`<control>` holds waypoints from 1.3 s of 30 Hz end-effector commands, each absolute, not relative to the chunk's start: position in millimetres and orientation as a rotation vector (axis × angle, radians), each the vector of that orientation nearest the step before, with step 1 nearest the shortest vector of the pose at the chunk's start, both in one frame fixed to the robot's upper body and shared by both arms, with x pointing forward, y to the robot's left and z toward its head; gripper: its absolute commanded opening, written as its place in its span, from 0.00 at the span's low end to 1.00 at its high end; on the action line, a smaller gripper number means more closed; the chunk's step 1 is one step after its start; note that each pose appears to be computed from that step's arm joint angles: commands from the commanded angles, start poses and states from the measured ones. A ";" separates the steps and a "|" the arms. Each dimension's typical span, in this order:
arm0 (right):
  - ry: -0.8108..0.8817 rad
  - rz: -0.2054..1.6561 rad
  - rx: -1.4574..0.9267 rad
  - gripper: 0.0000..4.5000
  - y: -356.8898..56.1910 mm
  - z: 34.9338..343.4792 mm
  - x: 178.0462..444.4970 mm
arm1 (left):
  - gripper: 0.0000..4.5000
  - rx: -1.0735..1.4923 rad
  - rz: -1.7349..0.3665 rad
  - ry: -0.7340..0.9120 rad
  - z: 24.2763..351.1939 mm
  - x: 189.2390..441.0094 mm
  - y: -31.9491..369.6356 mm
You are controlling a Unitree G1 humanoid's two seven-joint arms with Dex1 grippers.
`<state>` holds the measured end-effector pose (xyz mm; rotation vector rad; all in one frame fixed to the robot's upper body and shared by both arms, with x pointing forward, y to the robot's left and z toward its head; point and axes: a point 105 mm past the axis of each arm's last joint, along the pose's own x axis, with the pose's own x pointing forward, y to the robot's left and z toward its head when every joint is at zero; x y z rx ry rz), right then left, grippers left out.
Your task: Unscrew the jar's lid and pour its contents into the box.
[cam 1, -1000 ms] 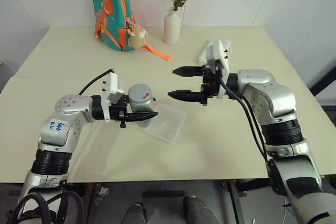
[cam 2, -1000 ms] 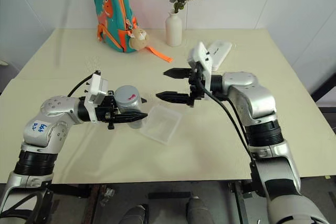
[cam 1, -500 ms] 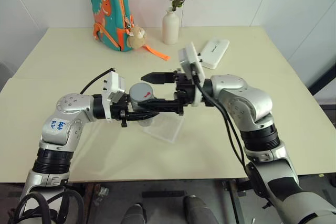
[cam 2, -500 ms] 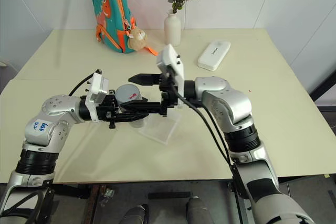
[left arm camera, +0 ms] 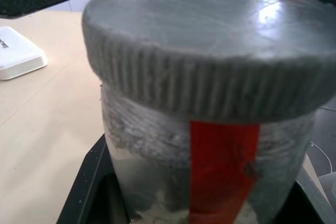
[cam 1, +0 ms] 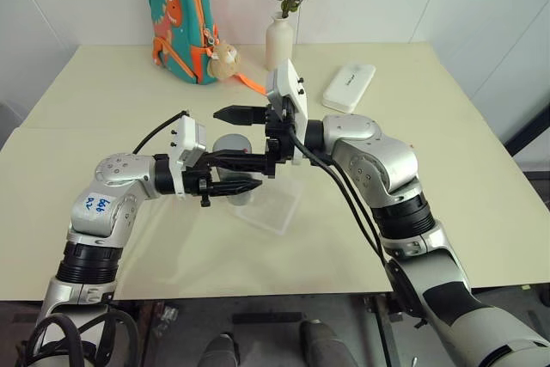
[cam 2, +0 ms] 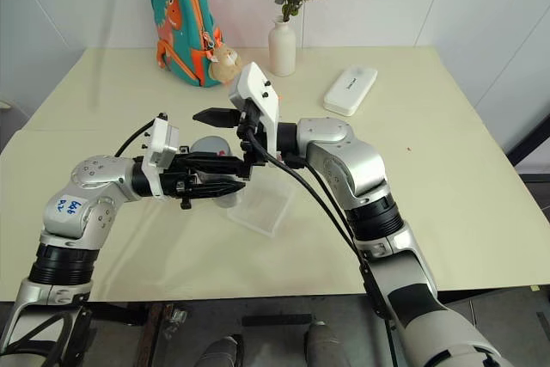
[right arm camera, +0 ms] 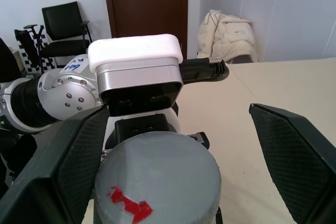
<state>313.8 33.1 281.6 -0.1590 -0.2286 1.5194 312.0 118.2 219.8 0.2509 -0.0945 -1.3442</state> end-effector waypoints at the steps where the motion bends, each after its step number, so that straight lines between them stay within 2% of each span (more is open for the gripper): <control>1: -0.290 1.447 -0.212 0.99 12.1 298.8 326.1 | 0.44 0.265 -1.369 -0.148 232.4 306.5 114.9; 7: -0.242 1.408 -0.251 0.99 -40.3 295.2 338.9 | 0.44 0.254 -1.355 -0.146 234.1 308.0 118.9; 9: -0.236 1.423 -0.241 0.99 -45.7 297.0 336.8 | 0.44 0.252 -1.352 -0.146 234.2 308.6 119.6; 14: -0.248 1.504 -0.180 0.99 -36.0 303.1 321.6 | 0.44 0.248 -1.350 -0.146 234.6 309.9 119.8; 17: -0.248 1.564 -0.172 0.99 -16.2 297.8 307.6 | 0.44 0.247 -1.355 -0.146 234.9 310.8 117.9; 24: -0.232 1.600 -0.169 0.99 14.8 287.8 295.3 | 0.44 0.242 -1.364 -0.144 234.6 311.7 115.0; 39: -0.281 1.516 -0.199 0.99 31.6 295.7 314.1 | 0.44 0.232 -1.378 -0.146 232.5 310.0 110.4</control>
